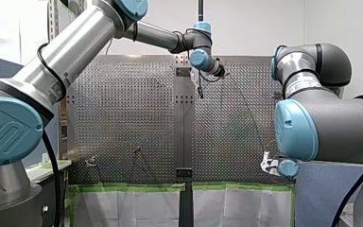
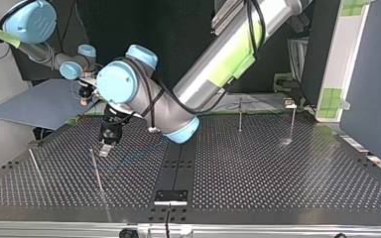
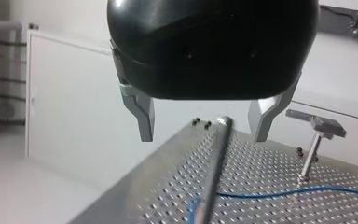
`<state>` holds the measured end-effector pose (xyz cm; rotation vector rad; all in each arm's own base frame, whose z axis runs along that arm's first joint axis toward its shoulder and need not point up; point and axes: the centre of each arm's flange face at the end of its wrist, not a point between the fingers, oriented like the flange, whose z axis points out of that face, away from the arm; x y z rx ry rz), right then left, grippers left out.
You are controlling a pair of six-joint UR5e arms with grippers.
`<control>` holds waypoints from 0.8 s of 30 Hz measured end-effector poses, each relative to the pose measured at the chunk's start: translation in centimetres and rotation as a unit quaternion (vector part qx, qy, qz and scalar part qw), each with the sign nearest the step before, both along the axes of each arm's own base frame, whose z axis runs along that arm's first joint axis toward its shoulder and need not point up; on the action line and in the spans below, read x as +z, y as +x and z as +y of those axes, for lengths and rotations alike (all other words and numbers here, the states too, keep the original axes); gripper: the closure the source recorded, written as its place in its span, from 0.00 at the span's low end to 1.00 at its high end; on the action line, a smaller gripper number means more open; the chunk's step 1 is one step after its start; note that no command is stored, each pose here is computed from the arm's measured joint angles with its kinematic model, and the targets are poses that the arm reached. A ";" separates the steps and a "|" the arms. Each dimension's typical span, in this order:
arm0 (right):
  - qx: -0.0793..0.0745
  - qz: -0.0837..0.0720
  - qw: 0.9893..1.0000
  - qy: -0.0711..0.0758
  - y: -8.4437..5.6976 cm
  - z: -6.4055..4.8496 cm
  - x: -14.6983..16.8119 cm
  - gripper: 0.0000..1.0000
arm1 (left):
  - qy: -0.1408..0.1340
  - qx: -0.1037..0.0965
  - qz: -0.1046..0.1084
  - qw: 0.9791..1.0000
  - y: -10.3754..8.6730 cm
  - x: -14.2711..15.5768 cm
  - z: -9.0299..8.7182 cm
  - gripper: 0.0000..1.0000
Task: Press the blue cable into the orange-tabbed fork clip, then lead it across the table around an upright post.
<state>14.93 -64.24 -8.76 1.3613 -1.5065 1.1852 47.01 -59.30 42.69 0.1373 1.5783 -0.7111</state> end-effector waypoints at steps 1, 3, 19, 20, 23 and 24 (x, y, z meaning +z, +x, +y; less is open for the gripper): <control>0.000 0.000 1.000 0.000 0.0 0.0 0.0 1.00 | 0.004 -0.001 -0.002 1.000 0.0 0.3 0.0 0.00; 0.000 0.000 1.000 0.001 0.0 0.0 0.0 1.00 | 0.012 -0.001 -0.007 1.000 0.0 0.9 0.0 0.00; 0.002 0.002 1.000 0.003 0.1 0.1 0.0 1.00 | 0.115 0.009 -0.011 0.993 -0.4 1.0 1.2 0.00; 0.002 0.002 1.000 0.003 0.1 0.1 0.0 1.00 | 0.118 0.009 -0.013 0.993 -0.5 1.0 1.2 0.00; 0.002 0.002 1.000 0.003 0.1 0.1 0.0 1.00 | 0.128 0.008 -0.018 0.992 -0.5 1.0 1.2 0.00; 0.002 0.002 1.000 0.003 0.1 0.1 0.0 1.00 | 0.130 0.007 -0.020 0.991 -0.5 1.0 1.2 0.00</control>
